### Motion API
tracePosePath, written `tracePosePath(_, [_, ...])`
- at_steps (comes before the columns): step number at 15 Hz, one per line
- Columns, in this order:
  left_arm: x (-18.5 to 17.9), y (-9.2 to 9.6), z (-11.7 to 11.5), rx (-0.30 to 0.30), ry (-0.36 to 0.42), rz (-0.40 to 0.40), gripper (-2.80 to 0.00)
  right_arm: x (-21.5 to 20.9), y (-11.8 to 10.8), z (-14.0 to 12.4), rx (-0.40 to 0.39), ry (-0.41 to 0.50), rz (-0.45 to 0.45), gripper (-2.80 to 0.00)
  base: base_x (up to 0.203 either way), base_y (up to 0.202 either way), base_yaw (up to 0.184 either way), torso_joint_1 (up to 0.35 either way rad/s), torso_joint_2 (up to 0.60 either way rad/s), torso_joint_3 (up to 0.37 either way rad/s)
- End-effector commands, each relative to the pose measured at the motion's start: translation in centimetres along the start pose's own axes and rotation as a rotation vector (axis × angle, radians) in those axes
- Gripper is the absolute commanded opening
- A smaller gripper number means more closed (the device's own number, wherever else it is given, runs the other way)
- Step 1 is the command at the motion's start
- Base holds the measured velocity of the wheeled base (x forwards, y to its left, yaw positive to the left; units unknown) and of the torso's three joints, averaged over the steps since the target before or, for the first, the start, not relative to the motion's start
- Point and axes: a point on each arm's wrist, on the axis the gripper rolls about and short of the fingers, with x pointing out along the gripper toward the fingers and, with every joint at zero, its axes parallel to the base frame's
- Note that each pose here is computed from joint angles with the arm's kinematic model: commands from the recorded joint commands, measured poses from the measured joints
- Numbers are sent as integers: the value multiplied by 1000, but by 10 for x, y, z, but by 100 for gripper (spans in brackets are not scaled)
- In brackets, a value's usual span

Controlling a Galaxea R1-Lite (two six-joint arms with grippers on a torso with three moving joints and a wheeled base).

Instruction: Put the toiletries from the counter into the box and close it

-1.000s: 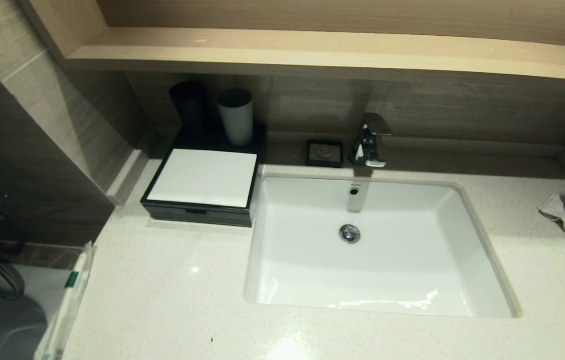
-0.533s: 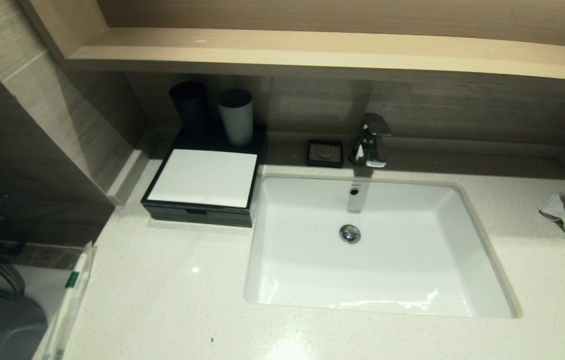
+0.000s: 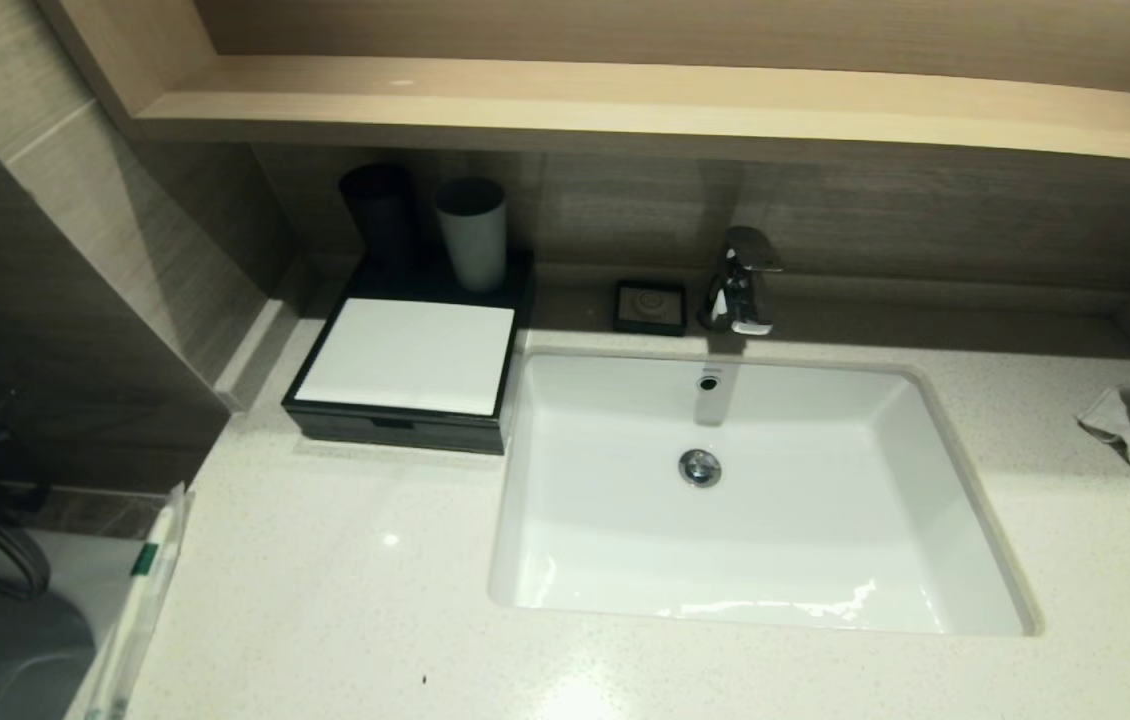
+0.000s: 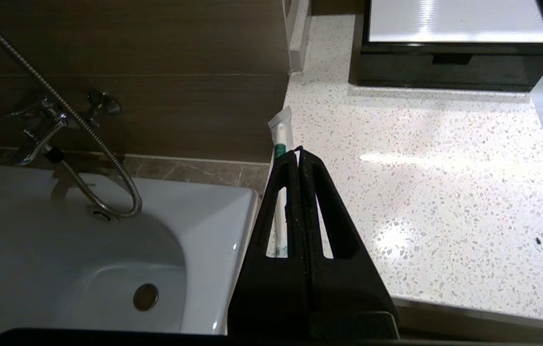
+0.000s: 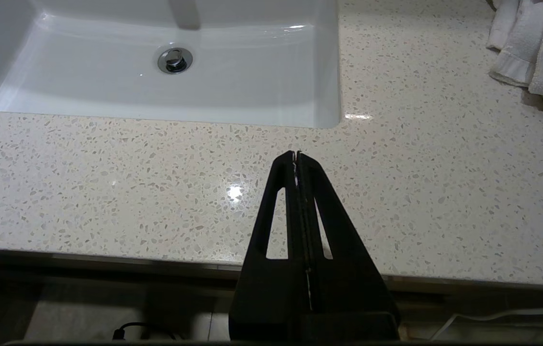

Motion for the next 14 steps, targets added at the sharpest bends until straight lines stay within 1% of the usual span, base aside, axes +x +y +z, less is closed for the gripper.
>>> tracePosePath(1, [-3, 0, -5, -3, -22, -7, -280, 0, 0, 0, 0, 0, 1, -280, 0, 0, 0, 0, 0, 0])
tracePosePath(3, [-4, -1, -4, -16, -47, -57, -280, 0, 0, 0, 0, 0, 0, -280, 0, 0, 0, 0, 0, 0])
tracePosePath(5, [-4, -2, -4, -31, -61, -78, -280, 0, 0, 0, 0, 0, 1, -280, 0, 0, 0, 0, 0, 0])
tracePosePath(7, [-7, -3, -8, -40, -83, -134, -280, 0, 0, 0, -2, 0, 1, -280, 0, 0, 0, 0, 0, 0])
tracePosePath(11, [-4, -6, -19, -64, -51, -170, -280, 0, 0, 0, 0, 0, 1, -280, 0, 0, 0, 0, 0, 0])
tracePosePath(14, [-3, -7, -25, -67, -41, -188, -280, 0, 0, 0, 0, 0, 1, -280, 0, 0, 0, 0, 0, 0])
